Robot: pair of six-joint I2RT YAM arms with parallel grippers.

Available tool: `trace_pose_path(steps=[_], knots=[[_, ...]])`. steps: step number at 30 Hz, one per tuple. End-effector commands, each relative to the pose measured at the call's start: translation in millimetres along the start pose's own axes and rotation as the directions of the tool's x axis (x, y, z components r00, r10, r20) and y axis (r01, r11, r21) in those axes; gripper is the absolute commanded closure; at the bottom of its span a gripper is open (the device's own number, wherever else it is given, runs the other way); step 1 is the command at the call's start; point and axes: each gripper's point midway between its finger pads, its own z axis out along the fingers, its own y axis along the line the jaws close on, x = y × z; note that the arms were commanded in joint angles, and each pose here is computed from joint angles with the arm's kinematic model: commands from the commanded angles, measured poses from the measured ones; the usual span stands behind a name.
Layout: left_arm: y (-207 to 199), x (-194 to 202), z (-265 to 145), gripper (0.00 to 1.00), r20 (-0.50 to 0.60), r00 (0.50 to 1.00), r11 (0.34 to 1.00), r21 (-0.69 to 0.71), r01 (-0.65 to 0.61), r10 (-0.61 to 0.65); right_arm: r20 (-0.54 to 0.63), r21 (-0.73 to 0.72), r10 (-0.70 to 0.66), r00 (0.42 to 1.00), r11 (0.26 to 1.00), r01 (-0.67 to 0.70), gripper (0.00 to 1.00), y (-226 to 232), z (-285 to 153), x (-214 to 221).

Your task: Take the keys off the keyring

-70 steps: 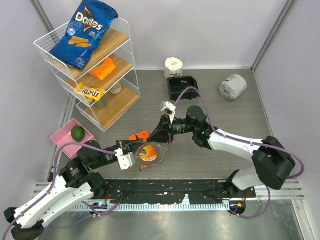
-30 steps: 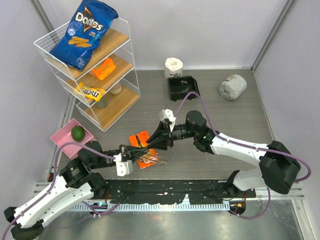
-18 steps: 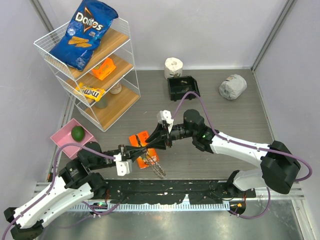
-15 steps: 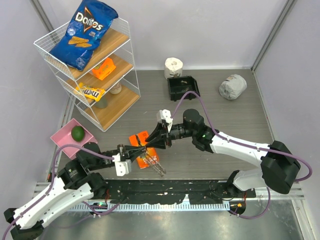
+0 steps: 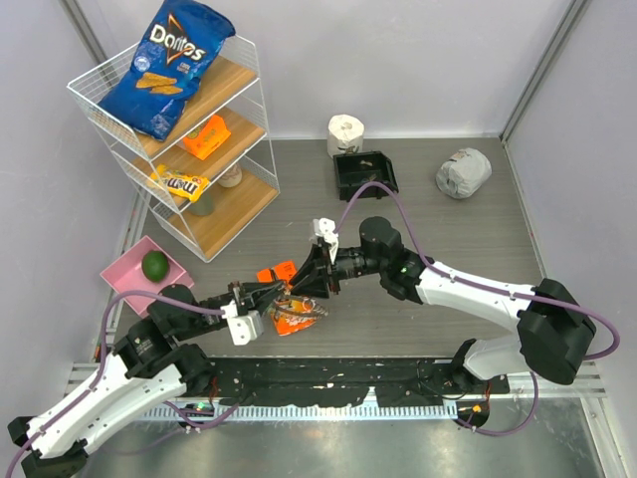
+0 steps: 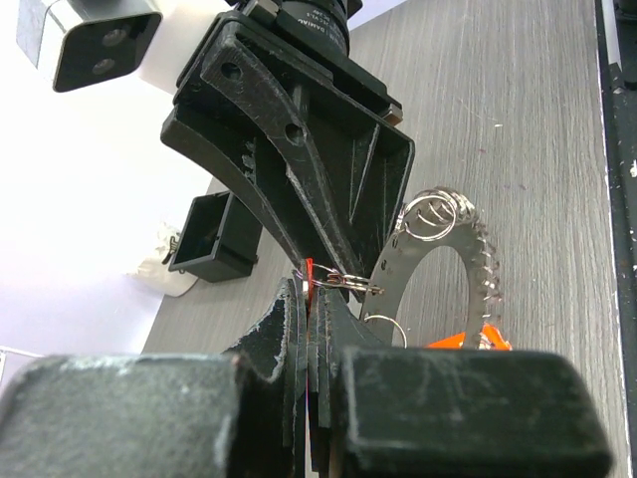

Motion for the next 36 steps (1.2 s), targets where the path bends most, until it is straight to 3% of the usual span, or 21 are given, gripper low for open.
trace_pose_path(steps=[1,27,34,36], knots=[[24.3,-21.1,-1.0,1.00,0.062,0.996,0.995,-0.090,-0.054,0.059,0.064,-0.081,-0.048,0.997,0.995,0.053,0.65,16.3,1.2,-23.1],[8.4,-30.0,3.0,1.00,0.122,0.991,0.998,-0.002,-0.059,0.059,0.123,-0.136,-0.015,0.992,0.990,0.032,0.67,27.0,-3.4,-35.8],[7.6,-26.7,4.7,1.00,0.111,0.992,0.999,0.002,-0.054,0.053,0.125,-0.165,-0.005,0.992,0.986,0.026,0.79,31.3,-3.5,-37.4],[8.0,-25.9,4.9,1.00,0.107,0.993,0.999,0.000,-0.052,0.051,0.124,-0.185,-0.016,0.992,0.982,0.039,0.93,34.4,-3.9,-37.3]])
